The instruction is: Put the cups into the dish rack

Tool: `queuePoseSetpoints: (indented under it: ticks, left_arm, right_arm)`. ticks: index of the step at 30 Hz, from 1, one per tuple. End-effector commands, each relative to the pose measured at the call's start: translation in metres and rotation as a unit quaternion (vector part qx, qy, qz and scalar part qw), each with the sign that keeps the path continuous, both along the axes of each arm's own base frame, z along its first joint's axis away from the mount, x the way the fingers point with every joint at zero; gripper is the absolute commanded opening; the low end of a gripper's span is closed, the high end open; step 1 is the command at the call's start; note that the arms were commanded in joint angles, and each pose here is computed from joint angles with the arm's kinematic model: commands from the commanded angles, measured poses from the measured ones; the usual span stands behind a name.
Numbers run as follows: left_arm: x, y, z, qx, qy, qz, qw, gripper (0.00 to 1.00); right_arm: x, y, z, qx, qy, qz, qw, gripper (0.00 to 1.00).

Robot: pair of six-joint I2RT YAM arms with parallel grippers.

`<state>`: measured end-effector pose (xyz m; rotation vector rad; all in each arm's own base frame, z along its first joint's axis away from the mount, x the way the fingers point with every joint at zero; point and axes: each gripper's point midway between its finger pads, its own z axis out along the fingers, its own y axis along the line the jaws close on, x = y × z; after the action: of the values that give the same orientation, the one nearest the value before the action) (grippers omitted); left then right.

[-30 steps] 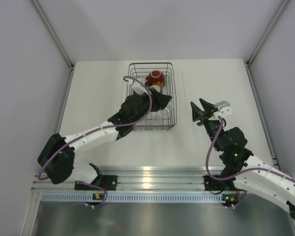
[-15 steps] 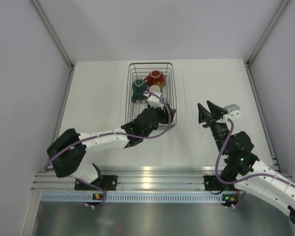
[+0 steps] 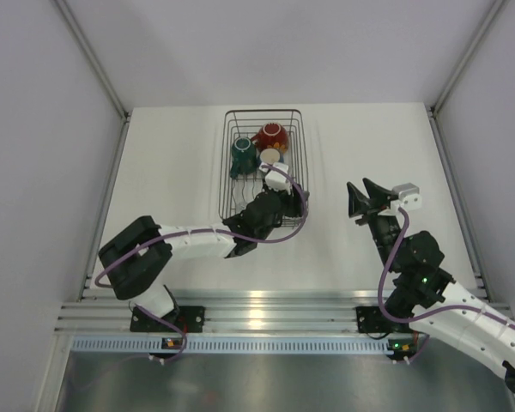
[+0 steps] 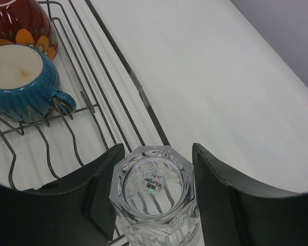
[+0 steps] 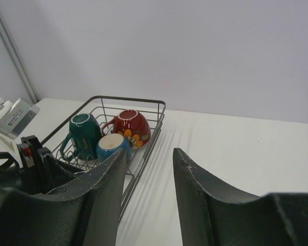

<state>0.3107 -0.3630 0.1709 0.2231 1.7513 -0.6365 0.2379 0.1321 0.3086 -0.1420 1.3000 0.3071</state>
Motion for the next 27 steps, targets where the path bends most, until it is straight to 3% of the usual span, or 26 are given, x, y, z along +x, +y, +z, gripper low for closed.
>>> queuePoseSetpoints:
  ticks: [1,27]
  left_arm:
    - [0.007,-0.005,0.018,-0.024,-0.039,0.008,0.999,0.00]
    - [0.032,0.017,-0.012,0.035,-0.073,0.083,0.993,0.00]
  right_arm:
    - [-0.003,0.001,0.002,0.009,-0.001,0.004,1.000,0.43]
    - [-0.006,0.000,-0.009,0.006,0.013,0.012,1.000,0.43]
